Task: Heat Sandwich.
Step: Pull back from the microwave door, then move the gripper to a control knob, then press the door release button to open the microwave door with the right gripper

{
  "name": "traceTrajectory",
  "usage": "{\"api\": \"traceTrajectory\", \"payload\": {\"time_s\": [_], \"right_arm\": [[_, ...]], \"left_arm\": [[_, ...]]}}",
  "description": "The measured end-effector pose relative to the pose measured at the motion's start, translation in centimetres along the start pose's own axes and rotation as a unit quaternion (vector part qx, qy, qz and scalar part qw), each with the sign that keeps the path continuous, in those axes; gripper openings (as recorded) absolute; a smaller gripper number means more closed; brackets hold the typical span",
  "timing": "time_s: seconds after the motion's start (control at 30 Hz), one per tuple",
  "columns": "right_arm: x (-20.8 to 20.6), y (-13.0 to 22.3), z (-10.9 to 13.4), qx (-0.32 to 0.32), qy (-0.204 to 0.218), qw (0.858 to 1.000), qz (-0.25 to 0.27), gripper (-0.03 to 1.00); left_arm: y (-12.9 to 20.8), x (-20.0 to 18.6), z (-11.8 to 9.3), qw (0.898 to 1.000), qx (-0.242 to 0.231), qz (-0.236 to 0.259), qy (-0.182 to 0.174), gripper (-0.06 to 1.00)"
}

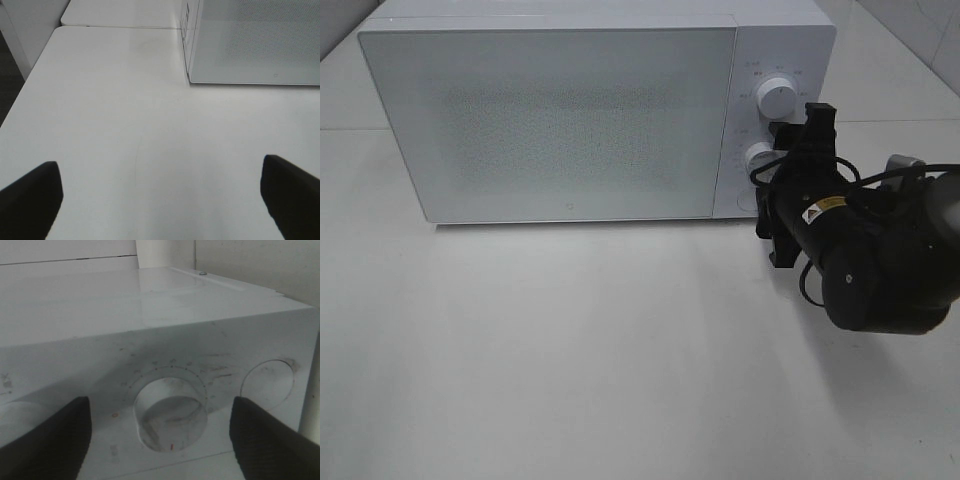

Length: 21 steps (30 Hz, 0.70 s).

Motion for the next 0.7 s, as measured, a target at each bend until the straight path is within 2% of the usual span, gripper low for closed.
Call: {"api": "traceTrajectory", "payload": {"time_s": [0.5,0.63,0.7], "right_arm": [[-6.1,-1.5,-0.2,-0.037,0.025,0.998,0.032,0.75],[-7.1,-1.6,0.4,-0.046,0.021,0.998,0.039,0.75],[-8.1,-1.5,0.3,-0.065,0.035,0.996,0.053,0.75]], "left_arm": [[0.0,0.0,0.0,1.000,0.000,0.000,0.000,0.99],[0.0,0.0,0.0,1.000,0.000,0.000,0.000,0.99],[0.0,0.0,0.0,1.000,0.000,0.000,0.000,0.99]]}}
Point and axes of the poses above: a point on each arm's last joint axis where the gripper is mounted, x pointing out along that axis toward the gripper, z along the wrist's bending axis when the last joint is at zero, y = z × x, the point moved 10 cm from there along x, pointing out along that axis toward the gripper, and after that the axes turned 1 degree about x, right-handed, at the moved point
